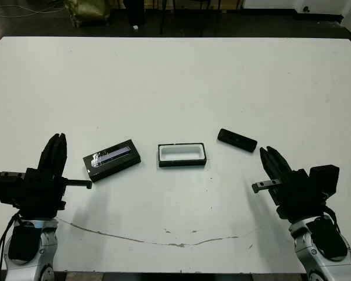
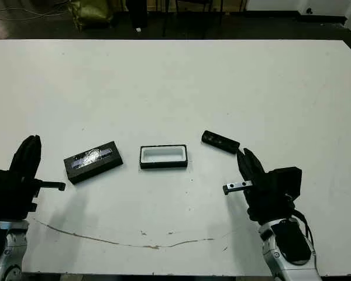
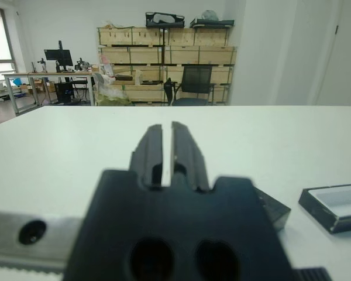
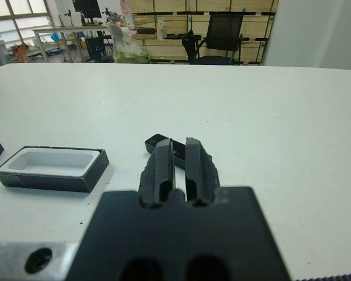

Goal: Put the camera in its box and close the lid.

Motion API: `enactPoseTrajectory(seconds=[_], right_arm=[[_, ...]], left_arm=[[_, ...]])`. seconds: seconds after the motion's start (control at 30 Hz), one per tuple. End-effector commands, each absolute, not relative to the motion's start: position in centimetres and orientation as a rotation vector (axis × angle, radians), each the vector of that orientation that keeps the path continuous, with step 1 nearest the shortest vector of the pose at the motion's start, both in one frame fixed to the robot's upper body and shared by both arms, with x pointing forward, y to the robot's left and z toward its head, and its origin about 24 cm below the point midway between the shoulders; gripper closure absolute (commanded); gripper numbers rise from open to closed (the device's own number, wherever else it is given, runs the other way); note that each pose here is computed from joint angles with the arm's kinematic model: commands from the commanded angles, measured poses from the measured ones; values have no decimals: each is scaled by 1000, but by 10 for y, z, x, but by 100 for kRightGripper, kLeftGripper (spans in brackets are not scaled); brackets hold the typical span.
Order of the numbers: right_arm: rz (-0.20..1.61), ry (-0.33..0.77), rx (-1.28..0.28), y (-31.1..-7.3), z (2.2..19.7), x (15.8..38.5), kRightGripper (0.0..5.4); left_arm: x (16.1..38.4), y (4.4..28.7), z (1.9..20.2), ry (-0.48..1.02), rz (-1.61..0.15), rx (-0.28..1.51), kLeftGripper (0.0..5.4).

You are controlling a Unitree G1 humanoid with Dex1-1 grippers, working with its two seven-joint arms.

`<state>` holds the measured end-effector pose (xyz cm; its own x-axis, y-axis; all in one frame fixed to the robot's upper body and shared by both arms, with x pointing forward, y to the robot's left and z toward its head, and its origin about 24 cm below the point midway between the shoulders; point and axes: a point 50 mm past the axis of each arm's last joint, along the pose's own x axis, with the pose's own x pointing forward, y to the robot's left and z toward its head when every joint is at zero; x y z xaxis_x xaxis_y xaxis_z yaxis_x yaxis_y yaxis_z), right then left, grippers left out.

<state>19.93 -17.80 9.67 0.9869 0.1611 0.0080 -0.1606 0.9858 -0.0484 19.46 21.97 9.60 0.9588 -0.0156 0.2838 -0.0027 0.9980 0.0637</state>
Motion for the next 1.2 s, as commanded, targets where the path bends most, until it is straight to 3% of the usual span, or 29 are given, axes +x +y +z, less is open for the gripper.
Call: enactPoseTrajectory(seconds=[0.03,0.43,1.0,1.2], right_arm=[[150,37,-32,-178,89,196,540],[197,8,-47,-180,90,202,540],[202,-50,-142,-193,115,212,540],[266,-84,-279,-201,128,228,540]], left_arm=[[191,221,90,-256,0,64,538],[193,222,90,-248,6,60,538],[191,223,89,-245,-1,64,538],[191,222,89,-237,1,60,538]])
